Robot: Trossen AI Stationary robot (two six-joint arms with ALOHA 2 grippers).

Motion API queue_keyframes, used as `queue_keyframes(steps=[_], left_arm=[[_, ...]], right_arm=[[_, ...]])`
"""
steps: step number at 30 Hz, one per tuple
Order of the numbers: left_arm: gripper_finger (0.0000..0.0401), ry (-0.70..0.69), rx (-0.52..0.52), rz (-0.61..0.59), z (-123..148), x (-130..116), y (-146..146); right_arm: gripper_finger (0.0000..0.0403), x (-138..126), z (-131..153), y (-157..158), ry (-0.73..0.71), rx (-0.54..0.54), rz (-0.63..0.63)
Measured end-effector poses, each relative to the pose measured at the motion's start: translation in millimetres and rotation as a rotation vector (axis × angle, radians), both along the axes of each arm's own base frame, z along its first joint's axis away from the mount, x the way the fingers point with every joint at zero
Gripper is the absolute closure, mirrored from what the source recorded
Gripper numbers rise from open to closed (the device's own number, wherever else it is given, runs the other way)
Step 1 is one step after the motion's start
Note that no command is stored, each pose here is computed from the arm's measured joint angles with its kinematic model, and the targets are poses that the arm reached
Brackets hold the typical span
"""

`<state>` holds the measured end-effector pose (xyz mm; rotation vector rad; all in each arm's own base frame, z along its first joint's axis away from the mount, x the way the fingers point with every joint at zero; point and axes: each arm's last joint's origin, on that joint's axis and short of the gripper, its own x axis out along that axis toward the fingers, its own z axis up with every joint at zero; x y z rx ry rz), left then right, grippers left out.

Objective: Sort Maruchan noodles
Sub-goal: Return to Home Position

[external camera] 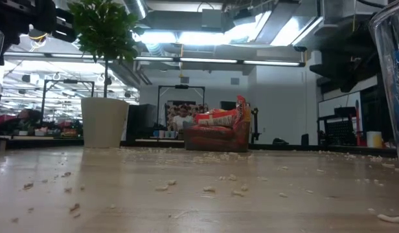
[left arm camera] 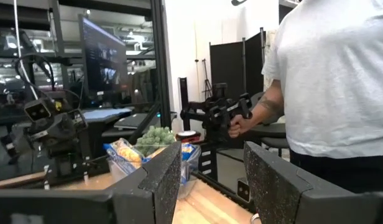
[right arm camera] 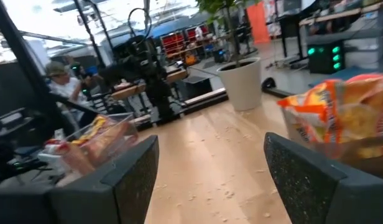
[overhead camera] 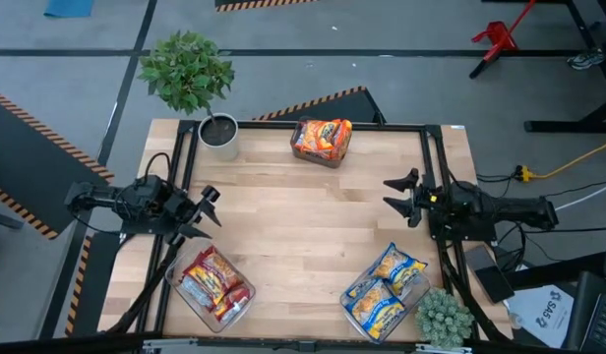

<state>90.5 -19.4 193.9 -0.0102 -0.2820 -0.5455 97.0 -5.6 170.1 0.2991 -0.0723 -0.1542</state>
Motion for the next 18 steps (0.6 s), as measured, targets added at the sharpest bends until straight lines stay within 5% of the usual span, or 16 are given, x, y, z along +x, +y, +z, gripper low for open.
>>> queue_keyframes(steps=[18], left_arm=[[0.0234, 0.058, -0.018, 0.096, -4.9, 2.9, 2.7]], right_arm=[[0.0123, 0.0, 0.3, 0.3, 0.0, -0.014, 0.01]])
